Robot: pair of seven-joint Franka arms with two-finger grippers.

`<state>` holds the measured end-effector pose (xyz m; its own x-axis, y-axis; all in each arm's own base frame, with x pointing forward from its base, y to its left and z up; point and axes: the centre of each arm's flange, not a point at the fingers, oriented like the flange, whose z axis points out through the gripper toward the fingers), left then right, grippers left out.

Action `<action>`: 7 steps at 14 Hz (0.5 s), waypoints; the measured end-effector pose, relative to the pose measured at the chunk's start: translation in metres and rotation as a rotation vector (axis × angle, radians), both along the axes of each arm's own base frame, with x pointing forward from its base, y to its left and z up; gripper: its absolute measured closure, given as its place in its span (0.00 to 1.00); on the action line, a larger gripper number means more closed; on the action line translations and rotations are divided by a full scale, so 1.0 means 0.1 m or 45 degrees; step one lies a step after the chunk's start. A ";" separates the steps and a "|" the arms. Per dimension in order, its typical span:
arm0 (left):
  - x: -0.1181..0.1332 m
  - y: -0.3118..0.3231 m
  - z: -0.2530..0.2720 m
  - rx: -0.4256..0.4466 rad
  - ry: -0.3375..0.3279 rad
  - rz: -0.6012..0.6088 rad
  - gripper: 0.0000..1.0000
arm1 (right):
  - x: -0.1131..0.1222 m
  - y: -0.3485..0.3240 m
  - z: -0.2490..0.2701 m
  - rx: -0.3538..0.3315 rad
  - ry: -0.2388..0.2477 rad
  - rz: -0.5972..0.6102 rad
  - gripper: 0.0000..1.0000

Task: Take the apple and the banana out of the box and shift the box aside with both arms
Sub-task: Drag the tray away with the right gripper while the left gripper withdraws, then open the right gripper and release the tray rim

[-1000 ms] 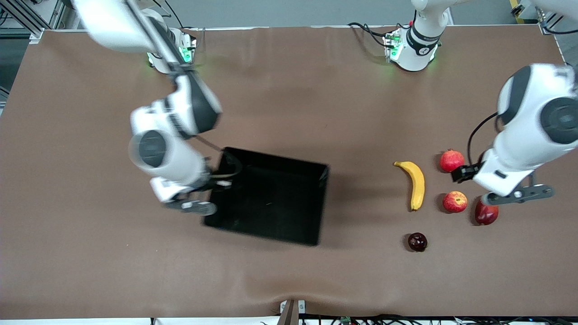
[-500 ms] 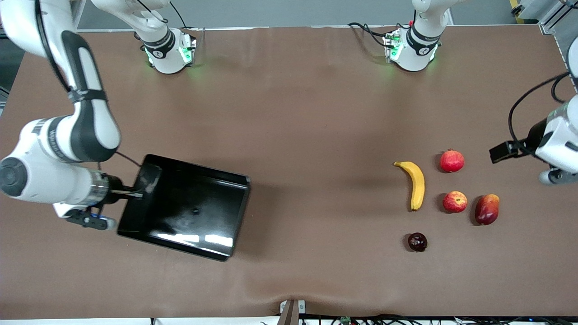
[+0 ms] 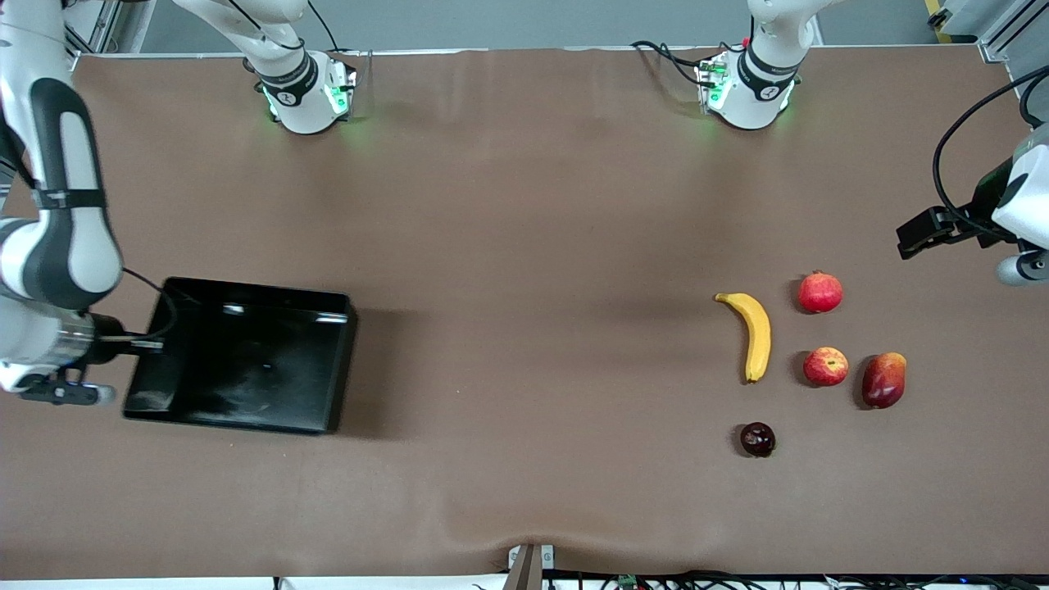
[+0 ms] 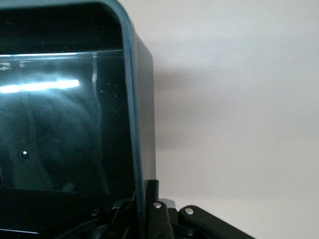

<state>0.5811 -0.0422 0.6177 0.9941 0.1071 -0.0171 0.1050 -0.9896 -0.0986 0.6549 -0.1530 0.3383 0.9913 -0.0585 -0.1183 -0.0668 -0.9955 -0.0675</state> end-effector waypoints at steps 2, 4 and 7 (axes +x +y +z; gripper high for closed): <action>-0.16 0.04 -0.05 -0.048 -0.004 0.042 0.00 | -0.08 -0.39 -0.15 0.008 -0.027 0.055 0.96; -0.34 0.18 -0.02 -0.063 -0.014 0.072 0.00 | -0.18 -0.74 -0.41 0.041 -0.021 0.081 0.96; -0.46 0.20 0.06 -0.062 -0.031 0.071 0.00 | -0.25 -0.95 -0.74 0.082 -0.017 0.056 0.96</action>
<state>0.5348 -0.0224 0.6233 0.9868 0.1616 0.0005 0.1615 -0.9858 -0.0470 0.6300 -0.2481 0.2644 0.9942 -0.0074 -0.1072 -0.0216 -0.9910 -0.1320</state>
